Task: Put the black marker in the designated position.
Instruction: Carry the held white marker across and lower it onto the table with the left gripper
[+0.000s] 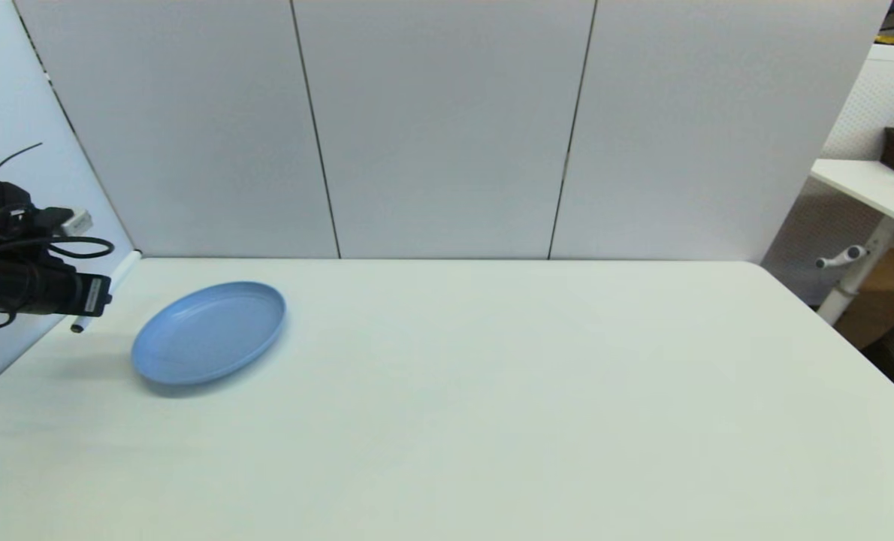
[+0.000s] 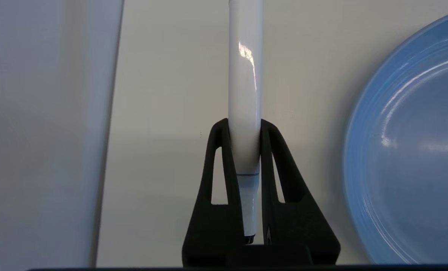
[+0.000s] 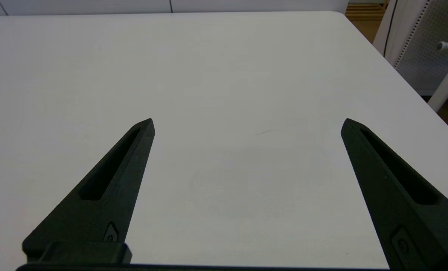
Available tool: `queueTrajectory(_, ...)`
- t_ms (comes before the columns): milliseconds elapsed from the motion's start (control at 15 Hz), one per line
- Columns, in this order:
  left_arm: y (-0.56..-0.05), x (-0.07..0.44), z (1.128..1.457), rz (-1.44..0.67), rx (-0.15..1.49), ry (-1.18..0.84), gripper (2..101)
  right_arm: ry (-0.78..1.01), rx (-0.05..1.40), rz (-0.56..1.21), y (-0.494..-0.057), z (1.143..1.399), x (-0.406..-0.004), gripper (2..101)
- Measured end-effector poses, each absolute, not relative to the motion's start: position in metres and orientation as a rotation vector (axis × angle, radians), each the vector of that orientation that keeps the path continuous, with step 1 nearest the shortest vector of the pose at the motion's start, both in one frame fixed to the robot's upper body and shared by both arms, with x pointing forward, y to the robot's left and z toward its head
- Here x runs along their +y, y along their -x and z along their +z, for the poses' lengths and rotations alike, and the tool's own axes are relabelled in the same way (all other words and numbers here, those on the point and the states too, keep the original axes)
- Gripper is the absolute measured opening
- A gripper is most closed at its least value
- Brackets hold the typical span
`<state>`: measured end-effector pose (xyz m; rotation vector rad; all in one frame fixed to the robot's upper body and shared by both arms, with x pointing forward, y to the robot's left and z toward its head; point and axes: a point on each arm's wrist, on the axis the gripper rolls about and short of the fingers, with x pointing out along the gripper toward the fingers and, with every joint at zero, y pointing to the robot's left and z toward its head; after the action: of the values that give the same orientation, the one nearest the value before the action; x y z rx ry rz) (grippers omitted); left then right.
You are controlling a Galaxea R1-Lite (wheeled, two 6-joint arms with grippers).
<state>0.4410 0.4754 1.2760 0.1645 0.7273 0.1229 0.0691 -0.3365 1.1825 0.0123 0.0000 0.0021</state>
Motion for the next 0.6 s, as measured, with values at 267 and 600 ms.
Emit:
queueTrajectory(267, -0.445, 0.478, 1.263, 0.151, 0.774, -0.132, 11.1, -0.012, 0.000, 0.003, -0.069, 1.182, -0.336, 98.0)
queueTrajectory(600, -0.444, 0.477, 1.259, 0.155, 0.798, -0.099, 40.4, -0.012, 0.000, 0.002, -0.069, 1.182, -0.337, 98.0)
